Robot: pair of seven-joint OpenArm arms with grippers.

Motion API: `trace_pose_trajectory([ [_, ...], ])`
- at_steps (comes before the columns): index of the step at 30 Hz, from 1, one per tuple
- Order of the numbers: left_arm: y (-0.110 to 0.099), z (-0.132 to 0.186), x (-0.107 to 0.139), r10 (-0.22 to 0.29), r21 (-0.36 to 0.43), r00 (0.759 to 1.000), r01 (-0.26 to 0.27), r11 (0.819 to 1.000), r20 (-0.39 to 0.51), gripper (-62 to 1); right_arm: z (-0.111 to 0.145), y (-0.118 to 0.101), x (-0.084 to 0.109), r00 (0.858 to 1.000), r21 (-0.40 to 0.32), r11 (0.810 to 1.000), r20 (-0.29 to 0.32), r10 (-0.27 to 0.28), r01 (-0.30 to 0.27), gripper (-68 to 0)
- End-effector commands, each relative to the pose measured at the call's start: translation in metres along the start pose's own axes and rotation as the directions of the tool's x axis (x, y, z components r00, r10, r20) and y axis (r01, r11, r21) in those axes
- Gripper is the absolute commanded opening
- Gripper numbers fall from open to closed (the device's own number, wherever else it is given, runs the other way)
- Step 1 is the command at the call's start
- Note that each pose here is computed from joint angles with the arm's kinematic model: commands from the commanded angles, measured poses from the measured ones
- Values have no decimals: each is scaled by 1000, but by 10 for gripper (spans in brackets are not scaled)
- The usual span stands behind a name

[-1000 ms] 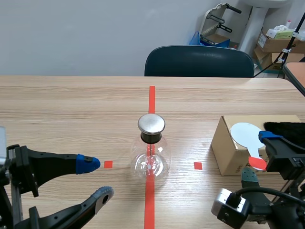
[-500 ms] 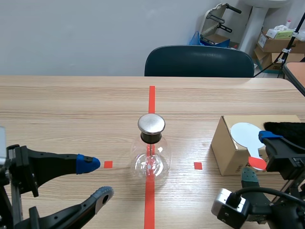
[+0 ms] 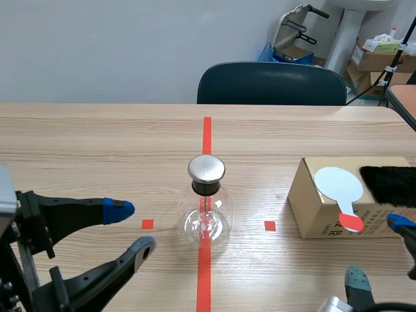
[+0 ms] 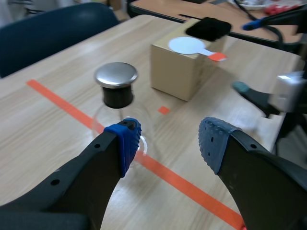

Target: Do the electroscope experiment

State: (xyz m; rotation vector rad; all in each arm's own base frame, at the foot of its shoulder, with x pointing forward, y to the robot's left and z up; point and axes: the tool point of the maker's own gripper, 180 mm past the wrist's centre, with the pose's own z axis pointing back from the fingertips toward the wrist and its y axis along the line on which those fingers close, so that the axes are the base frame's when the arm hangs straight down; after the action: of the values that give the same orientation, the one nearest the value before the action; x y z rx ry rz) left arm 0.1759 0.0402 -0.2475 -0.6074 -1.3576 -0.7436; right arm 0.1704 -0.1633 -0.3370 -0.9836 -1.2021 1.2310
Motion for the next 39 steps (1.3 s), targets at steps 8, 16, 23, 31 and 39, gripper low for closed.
trace_pose_trajectory([
  [8,42,-2,28,-17,228,992,-13,974,127,-313,-8,-57,-19,947,25,947,13,-320,319,-35],
  [16,86,11,47,-58,435,976,-41,899,211,-311,-27,-104,1,824,70,833,120,-554,550,-35],
  [23,107,18,54,-139,555,970,5,832,200,-214,-26,-100,15,723,276,726,136,-678,629,-34],
  [31,113,20,55,-207,609,966,73,790,153,-186,-11,-93,29,666,505,640,160,-728,579,-20],
  [39,116,16,48,-200,620,974,93,779,105,-187,-8,-95,33,650,586,603,164,-742,541,-20],
])
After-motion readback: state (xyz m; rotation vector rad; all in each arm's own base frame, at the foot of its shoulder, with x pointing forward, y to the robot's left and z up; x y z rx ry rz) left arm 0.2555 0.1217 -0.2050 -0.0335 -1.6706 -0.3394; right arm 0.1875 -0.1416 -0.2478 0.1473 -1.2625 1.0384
